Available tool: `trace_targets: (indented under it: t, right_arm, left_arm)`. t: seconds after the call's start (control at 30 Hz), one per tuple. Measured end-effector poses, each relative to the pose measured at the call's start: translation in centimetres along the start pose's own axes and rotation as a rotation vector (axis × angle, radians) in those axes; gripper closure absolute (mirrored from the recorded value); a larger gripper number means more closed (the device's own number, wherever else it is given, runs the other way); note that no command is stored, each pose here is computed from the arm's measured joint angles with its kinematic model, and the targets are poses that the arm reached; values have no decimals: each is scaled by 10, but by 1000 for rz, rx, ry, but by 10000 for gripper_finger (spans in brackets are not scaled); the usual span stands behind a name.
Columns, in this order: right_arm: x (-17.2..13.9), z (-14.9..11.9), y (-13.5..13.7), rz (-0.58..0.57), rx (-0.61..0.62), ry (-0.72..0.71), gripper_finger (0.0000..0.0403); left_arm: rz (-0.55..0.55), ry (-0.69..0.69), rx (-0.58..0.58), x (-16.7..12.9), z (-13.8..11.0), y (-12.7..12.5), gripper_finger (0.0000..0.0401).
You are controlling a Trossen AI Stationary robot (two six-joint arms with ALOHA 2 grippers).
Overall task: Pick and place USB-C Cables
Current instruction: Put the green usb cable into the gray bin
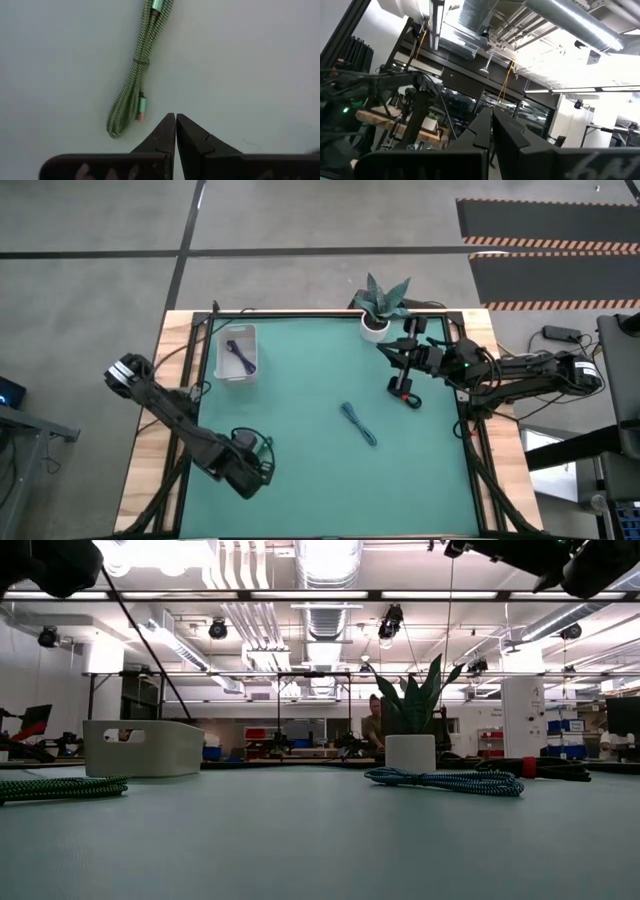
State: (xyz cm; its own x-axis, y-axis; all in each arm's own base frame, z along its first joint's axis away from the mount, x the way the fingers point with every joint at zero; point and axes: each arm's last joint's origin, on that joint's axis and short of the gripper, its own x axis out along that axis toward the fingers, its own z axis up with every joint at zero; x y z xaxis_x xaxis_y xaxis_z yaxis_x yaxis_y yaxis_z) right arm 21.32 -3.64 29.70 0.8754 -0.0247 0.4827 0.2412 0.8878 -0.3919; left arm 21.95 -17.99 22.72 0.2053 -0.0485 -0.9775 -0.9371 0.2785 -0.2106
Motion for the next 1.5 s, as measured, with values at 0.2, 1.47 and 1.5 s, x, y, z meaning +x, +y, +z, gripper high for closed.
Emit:
trace_targets:
  t: [0.2,1.47,1.5]
  right_arm:
    - [0,0,0,-1,20,-2,394]
    - [0,0,0,-1,8,-1,394]
    - [0,0,0,-1,8,-1,394]
  left_arm:
    - [65,-26,46,14,-1,0,401]
    - [172,-108,315,63,2,15,244]
    - [172,-110,316,63,2,15,244]
